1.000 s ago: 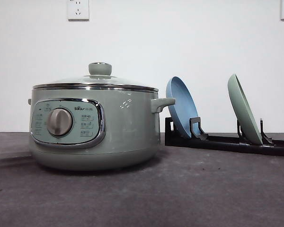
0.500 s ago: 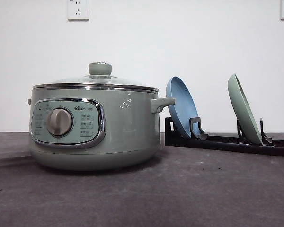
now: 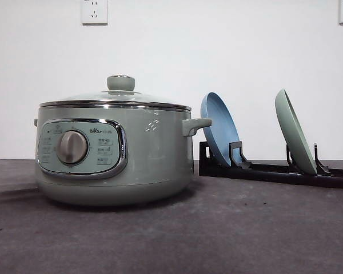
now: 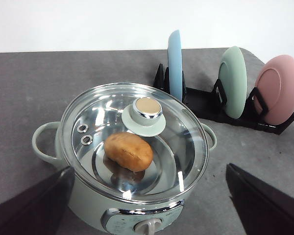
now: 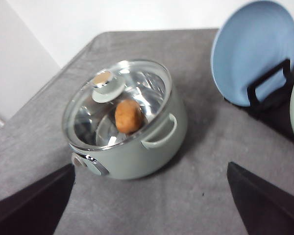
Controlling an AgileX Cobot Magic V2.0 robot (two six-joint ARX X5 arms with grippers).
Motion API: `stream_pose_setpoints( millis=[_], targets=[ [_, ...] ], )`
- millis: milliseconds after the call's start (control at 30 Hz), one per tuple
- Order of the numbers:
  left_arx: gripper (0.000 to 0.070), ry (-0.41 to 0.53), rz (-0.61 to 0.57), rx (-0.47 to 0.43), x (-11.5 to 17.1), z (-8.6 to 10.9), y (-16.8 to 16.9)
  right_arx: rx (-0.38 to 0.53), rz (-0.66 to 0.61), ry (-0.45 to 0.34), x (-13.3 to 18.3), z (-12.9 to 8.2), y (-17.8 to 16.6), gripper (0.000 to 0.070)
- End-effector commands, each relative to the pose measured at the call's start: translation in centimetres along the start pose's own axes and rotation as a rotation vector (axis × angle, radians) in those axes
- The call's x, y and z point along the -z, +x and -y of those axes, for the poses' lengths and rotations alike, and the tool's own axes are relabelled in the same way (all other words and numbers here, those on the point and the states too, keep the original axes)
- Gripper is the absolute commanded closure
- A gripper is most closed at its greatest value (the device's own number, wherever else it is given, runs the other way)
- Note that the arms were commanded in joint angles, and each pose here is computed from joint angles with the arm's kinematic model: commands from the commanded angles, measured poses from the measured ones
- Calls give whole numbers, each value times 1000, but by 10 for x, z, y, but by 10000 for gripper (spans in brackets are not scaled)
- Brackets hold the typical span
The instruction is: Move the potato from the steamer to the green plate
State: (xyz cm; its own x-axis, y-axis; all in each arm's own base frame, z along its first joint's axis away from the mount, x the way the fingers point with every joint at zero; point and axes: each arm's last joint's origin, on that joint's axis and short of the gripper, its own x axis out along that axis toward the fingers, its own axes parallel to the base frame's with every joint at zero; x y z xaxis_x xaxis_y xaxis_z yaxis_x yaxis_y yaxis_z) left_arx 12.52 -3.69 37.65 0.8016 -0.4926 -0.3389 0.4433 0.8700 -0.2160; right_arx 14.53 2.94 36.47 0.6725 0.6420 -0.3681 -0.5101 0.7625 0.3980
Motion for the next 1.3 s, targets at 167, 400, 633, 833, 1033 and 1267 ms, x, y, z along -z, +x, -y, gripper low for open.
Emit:
stream_pose_setpoints(
  millis=[167,400,633,833,1033,1267],
  targets=[
    [64,12,39,11,-8,2,-3,70,-74,95,-24,23,36,63],
    [64,15,47,12,-9,2,-3,155,-118,127,-50,55,83,63],
    [64,17,45,16,-9,3,-3,242,-130,135,-68,88,128,78],
    [64,24,42,28,-8,5,-2,314,-88,152,-74,111,153,83],
    [66,44,38,39,-8,6,-1,326,-30,215,-76,132,164,94],
    [68,52,35,45,-8,7,0,312,4,266,-75,151,170,256]
  ],
)
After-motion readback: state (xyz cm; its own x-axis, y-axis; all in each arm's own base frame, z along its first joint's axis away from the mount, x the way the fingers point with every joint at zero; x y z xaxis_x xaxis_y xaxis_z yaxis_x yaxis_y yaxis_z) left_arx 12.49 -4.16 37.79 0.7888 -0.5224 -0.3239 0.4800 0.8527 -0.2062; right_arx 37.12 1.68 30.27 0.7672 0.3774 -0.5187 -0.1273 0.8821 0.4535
